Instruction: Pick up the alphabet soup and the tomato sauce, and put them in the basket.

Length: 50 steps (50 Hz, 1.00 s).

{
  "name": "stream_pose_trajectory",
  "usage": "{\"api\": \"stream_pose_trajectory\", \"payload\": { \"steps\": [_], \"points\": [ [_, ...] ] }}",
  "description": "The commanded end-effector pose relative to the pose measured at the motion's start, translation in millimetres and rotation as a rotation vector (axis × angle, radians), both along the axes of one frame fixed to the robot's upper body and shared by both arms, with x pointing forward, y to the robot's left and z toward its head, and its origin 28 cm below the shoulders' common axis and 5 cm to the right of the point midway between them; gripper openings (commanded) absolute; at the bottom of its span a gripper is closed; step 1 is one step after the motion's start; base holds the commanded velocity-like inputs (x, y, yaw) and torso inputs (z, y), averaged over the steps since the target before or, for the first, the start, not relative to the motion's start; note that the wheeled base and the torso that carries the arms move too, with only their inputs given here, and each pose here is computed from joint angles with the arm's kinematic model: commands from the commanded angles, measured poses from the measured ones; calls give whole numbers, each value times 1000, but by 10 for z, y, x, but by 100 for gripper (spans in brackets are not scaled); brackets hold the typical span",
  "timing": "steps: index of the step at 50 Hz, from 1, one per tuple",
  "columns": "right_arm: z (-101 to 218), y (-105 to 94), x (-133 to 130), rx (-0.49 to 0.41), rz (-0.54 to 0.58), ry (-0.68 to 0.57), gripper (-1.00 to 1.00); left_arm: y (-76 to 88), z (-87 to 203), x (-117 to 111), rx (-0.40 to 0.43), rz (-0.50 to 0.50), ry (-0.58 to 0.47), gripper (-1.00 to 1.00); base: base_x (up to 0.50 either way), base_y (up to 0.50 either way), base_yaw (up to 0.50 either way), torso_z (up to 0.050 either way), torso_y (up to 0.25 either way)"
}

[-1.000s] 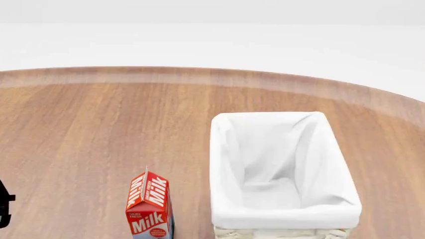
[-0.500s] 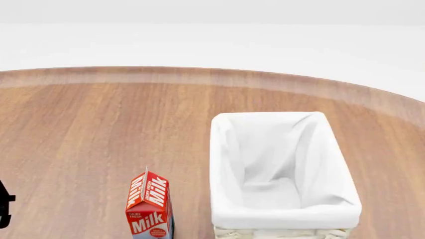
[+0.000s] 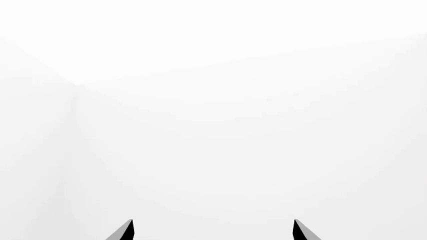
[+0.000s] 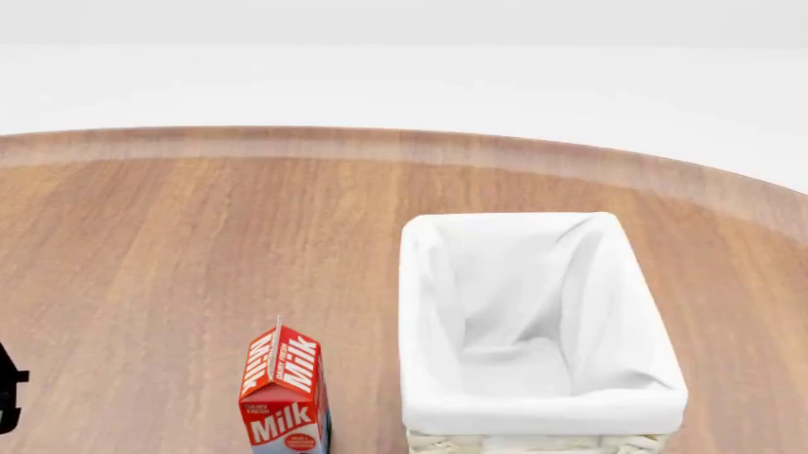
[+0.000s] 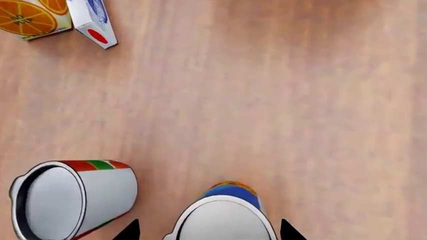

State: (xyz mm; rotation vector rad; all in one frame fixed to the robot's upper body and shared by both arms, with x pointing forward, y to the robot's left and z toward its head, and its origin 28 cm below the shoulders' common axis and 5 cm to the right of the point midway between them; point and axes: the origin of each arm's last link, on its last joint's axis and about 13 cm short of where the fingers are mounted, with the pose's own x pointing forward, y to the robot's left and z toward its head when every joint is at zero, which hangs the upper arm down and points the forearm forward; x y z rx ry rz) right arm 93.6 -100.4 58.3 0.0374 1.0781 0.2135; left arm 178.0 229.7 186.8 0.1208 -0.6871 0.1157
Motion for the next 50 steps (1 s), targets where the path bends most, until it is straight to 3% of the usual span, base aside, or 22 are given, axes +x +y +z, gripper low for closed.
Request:
{"api": "stream_pose_trajectory", "payload": {
  "steps": [1, 47, 48, 50],
  "points": [
    [-63, -34, 4, 3, -17, 11, 100, -3, 7, 0, 2, 0, 0, 100, 0, 0, 0, 0, 0],
    [-349, -46, -23, 31, -42, 68, 100, -3, 0, -6, 3, 1, 0, 100, 0, 0, 0, 0, 0],
    [-334, -40, -22, 34, -35, 62, -100, -4, -5, -4, 3, 1, 1, 100, 0, 0, 0, 0, 0],
    [-331, -31, -22, 31, -30, 54, -100, -3, -4, -2, 2, 1, 0, 100, 0, 0, 0, 0, 0]
  ]
}}
